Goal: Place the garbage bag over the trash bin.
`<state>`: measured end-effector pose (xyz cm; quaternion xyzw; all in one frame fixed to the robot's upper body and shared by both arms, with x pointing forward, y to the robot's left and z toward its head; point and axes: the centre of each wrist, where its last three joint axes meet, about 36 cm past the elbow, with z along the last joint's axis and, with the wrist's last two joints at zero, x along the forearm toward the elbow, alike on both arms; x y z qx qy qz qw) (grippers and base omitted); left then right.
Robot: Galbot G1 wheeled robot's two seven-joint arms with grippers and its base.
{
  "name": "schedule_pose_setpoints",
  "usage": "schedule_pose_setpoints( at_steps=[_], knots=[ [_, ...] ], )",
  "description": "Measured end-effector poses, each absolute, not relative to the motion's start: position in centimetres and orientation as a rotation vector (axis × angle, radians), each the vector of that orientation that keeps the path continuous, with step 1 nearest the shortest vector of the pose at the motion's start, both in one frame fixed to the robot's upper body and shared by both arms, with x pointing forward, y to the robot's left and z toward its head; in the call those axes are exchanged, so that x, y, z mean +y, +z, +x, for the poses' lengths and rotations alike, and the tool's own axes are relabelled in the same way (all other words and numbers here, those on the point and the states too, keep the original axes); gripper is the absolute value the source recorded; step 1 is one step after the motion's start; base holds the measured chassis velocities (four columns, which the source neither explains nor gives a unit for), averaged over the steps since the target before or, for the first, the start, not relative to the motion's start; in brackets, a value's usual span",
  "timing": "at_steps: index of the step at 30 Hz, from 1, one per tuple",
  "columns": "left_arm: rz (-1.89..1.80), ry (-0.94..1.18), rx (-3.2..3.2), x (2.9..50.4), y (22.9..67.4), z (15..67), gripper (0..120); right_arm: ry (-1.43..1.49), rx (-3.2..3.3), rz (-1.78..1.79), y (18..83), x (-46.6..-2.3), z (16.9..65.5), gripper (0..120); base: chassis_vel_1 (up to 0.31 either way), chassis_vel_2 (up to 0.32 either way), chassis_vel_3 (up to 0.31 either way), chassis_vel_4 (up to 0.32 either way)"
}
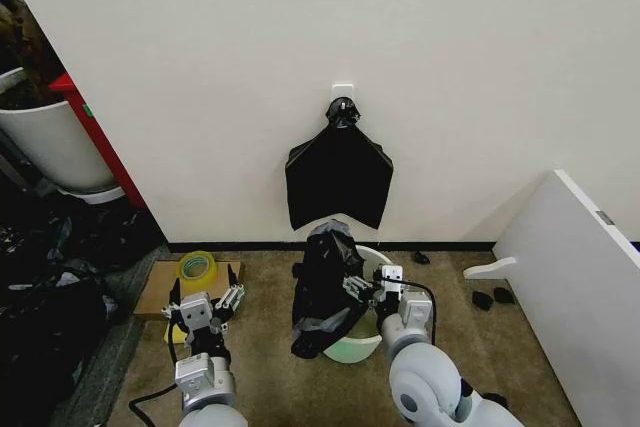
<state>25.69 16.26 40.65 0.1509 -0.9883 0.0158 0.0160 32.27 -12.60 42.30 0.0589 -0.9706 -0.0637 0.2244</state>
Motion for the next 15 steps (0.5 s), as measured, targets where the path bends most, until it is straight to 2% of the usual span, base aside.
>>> schedule_pose_setpoints(
  at_steps=[2,3,6,8,10,11,15],
  knots=[
    [0.469,0.042,-3.078,16.2,40.5,26.3,100,-0.19,-2.599,0.179,43.1,-12.8,32.5,72,0.0,0.0,0.0,0.0],
    [0.469,0.042,-3.078,16.2,40.5,26.3,100,-0.19,-2.599,0.179,43.1,-12.8,32.5,72,0.0,0.0,0.0,0.0],
    [0.457,0.033,-3.09,16.5,40.5,27.4,100,-0.195,-2.556,0.199,43.8,-12.9,32.9,57,0.0,0.0,0.0,0.0],
    [0.444,0.032,-3.094,16.6,40.5,27.8,100,-0.168,-2.571,0.193,43.6,-13.0,33.0,53,0.0,0.0,0.0,0.0],
    [0.388,0.037,-3.091,17.2,40.4,29.0,100,-0.125,-2.59,0.188,43.2,-13.1,33.0,42,0.0,0.0,0.0,0.0],
    [0.388,0.037,-3.091,17.2,40.4,29.0,100,-0.125,-2.59,0.188,43.2,-13.1,33.0,42,0.0,0.0,0.0,0.0],
    [0.226,0.094,-3.049,18.3,40.6,31.0,100,-0.103,-2.591,0.191,43.0,-13.2,32.5,27,0.0,0.0,0.0,0.0]
  ],
)
